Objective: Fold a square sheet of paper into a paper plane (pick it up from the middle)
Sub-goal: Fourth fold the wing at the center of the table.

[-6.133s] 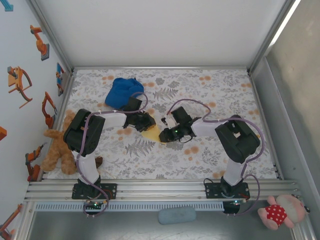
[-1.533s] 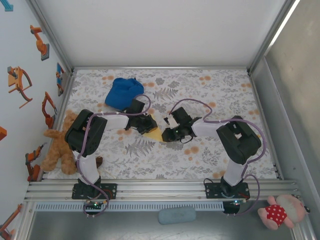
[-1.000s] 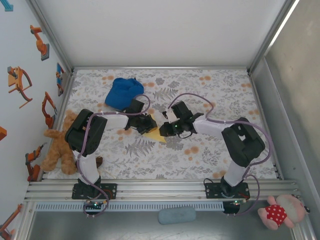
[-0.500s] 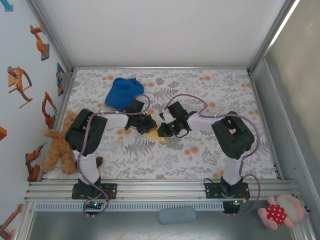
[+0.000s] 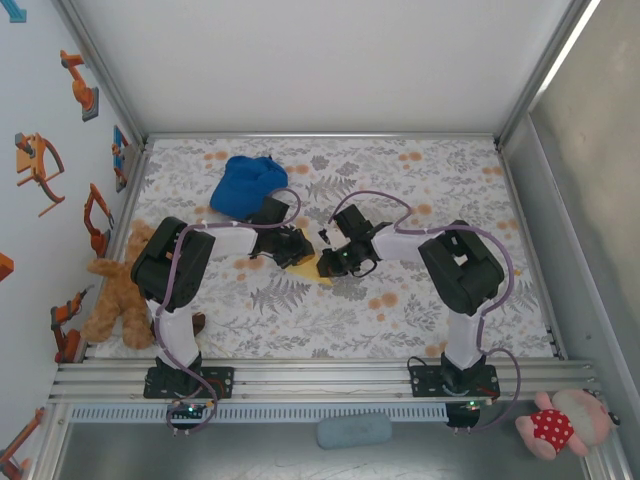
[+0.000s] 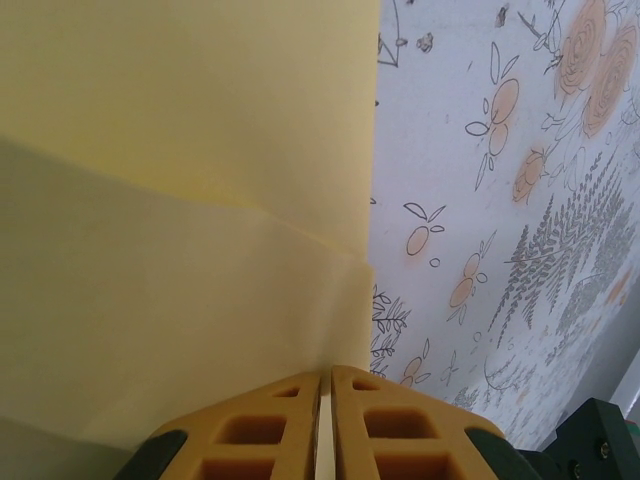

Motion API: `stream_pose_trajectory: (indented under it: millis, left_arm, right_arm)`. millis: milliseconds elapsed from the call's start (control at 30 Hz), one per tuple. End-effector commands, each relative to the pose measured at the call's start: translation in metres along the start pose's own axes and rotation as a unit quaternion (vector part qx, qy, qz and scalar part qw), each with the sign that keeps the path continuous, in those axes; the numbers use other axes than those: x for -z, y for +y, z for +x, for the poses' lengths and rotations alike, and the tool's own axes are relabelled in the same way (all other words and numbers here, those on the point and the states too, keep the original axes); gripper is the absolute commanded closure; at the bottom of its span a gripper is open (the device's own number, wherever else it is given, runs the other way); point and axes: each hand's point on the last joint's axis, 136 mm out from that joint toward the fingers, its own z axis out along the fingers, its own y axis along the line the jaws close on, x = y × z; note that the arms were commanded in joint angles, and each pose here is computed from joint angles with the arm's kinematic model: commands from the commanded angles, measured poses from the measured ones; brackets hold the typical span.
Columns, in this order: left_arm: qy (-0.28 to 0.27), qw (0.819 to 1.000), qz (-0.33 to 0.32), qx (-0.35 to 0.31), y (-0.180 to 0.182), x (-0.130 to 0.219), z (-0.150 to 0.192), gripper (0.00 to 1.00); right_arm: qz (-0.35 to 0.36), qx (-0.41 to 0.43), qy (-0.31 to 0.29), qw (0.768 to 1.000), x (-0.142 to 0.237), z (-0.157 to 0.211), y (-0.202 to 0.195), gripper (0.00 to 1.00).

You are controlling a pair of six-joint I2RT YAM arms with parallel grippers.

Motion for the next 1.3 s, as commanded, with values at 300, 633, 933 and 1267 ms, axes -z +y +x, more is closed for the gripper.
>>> stream_pose_trajectory:
  millis: [300,633,933,1267]
  left_arm:
    - [0.022,0.994,-0.101,0.045,0.062,-0.011,0.015,0.86]
    - [0.023,0.993,-0.105,0.047,0.064,-0.011,0.015,0.86]
    - [0.024,0.993,-0.103,0.045,0.063,-0.01,0.016,0.86]
    - [0.026,0.994,-0.101,0.043,0.061,-0.01,0.016,0.86]
  right_arm:
    - [0.039,-0.009,0.041,0.998,0.017,0.037,-0.013,0.94]
    - [0.061,-0.013,0.052,0.997,0.014,0.042,-0.023,0.94]
    - [0.058,-0.006,0.043,0.997,0.019,0.037,-0.018,0.94]
    - [0.082,0.021,-0.012,0.996,0.045,0.019,-0.01,0.67]
